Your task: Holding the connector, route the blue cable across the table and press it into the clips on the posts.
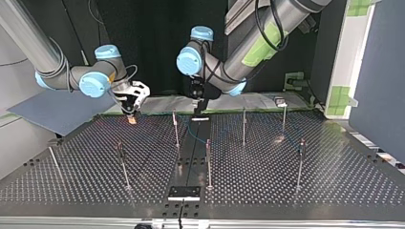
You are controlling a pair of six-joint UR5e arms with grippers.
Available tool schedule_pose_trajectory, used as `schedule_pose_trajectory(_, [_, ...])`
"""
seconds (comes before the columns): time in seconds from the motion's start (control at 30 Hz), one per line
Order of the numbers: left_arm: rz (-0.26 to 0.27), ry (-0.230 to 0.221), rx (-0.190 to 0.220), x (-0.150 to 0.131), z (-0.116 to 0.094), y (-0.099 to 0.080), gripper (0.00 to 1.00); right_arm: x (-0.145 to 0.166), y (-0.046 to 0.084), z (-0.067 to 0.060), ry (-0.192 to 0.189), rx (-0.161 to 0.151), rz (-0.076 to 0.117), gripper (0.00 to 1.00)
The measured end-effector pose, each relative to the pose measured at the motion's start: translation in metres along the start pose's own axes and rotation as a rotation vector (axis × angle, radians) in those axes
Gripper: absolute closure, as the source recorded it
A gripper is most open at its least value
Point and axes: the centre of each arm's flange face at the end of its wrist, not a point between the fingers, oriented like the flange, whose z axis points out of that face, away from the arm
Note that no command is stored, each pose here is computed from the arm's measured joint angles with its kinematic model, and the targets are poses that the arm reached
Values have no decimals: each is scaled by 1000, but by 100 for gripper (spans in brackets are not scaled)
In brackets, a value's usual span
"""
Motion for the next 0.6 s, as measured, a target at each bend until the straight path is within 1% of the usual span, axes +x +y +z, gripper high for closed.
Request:
schedule_pose_trajectory(0.27, [0,0,0,0,0,0,0,1,2,1,1,-2,1,100])
schedule_pose_trajectory(0.5, [0,0,0,0,0,0,0,10,14,4,12,-13,8,100])
schedule_pose_trajectory(0.6, [0,0,0,0,0,0,0,12,17,5,15,-15,10,100])
